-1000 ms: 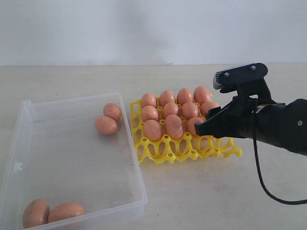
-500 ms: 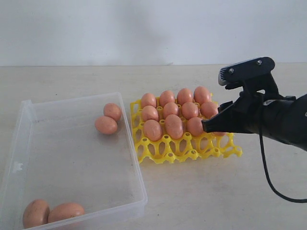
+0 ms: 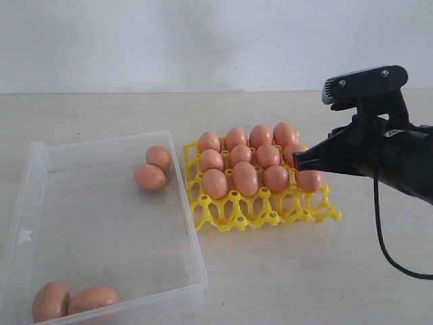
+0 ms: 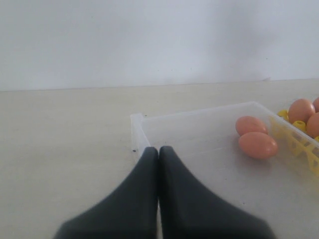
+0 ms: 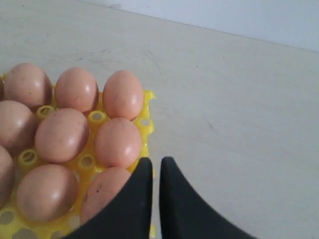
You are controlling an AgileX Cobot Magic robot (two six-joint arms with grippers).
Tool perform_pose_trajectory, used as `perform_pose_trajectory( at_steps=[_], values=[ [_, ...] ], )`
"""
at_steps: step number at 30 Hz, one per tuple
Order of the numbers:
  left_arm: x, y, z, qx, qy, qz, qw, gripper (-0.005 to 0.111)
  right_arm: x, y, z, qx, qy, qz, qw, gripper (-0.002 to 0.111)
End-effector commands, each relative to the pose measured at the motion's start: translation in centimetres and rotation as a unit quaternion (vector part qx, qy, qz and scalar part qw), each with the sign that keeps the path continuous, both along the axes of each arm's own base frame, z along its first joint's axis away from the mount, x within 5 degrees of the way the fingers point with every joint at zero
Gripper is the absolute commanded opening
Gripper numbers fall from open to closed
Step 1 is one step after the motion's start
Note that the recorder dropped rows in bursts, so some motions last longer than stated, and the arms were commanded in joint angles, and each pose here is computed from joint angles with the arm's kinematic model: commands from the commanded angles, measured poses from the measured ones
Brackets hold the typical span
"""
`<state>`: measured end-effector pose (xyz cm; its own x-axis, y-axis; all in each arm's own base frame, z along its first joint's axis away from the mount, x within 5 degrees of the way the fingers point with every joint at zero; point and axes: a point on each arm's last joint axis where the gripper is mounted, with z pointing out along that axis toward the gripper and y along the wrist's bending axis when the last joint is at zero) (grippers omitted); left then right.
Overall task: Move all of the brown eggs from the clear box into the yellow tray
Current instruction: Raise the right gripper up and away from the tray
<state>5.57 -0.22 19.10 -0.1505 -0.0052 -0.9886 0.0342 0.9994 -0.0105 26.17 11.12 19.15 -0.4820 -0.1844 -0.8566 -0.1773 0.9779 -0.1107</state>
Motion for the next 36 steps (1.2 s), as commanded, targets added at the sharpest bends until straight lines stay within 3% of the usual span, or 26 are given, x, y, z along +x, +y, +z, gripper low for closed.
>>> perform_pose_trajectory(
  at_steps=[1, 4, 11, 17, 29, 36],
  values=[
    [0.0, 0.0, 0.1, -0.003, -0.003, -0.002, 1.000, -0.004, -0.5, 0.5, -0.3, 0.011, 0.034, 0.028, 0.999, 0.000],
    [0.0, 0.0, 0.1, -0.003, -0.003, -0.002, 1.000, -0.004, -1.3, 1.2, -0.3, 0.026, 0.066, 0.061, 0.996, 0.000],
    [0.0, 0.0, 0.1, -0.003, -0.003, -0.002, 1.000, -0.004, -4.0, 3.9, 2.3, 0.035, 0.041, 0.153, 0.987, 0.000],
    [0.0, 0.0, 0.1, -0.003, -0.003, -0.002, 1.000, -0.004, -7.4, 6.8, 3.8, 0.061, 0.070, 0.263, 0.960, 0.000],
    [0.0, 0.0, 0.1, -0.003, -0.003, -0.002, 1.000, -0.004, -9.2, 11.2, 8.3, 0.085, 0.020, 0.362, 0.928, 0.000],
    [0.0, 0.0, 0.1, -0.003, -0.003, -0.002, 1.000, -0.004, -9.9, 11.7, 8.5, 0.080, 0.026, 0.384, 0.920, 0.000]
  ],
)
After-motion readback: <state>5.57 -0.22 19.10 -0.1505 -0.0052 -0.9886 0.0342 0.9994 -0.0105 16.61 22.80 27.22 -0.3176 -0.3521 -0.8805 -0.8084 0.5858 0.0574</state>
